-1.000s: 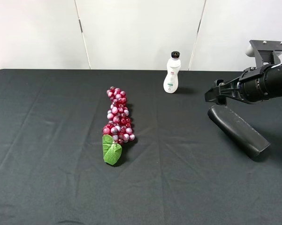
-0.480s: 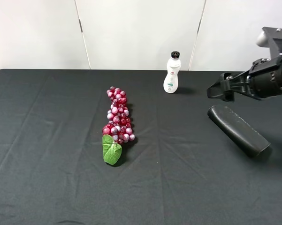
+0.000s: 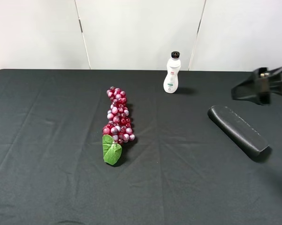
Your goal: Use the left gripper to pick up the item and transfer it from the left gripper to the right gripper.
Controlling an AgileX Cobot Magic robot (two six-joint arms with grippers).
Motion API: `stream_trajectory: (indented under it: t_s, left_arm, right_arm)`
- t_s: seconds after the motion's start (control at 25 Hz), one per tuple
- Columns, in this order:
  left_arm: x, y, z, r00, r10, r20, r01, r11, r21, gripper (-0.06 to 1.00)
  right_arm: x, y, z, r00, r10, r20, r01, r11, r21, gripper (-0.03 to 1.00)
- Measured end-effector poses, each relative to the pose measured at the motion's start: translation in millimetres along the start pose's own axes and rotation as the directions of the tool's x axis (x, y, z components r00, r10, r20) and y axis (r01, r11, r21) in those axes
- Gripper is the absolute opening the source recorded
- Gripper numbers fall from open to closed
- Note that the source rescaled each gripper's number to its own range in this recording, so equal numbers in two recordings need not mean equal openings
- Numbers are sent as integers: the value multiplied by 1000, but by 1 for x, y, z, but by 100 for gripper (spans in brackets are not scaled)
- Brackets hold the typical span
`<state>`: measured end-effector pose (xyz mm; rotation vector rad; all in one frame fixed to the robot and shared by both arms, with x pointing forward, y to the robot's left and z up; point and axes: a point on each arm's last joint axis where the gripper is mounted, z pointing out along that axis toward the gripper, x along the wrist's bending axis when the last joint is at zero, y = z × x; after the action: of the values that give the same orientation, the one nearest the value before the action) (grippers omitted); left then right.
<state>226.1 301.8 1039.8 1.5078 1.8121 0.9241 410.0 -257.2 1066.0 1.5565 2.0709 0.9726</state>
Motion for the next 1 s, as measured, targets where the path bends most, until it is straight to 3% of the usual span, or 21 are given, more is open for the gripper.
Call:
stream_trajectory:
  t_s: [0.56,0.76,1.0]
  left_arm:
    - [0,0,0,1000,0,0,0,1000,0,100]
    - [0,0,0,1000,0,0,0,1000,0,100]
    - [0,0,0,1000,0,0,0,1000,0,100]
  right_arm:
    - [16,-63,-83,997,46,69,-58,984,167,100]
    - [16,-78,-107,986,79,144,-90,994,66,100]
    - [14,-98,-132,969,65,240,-47,996,-82,100]
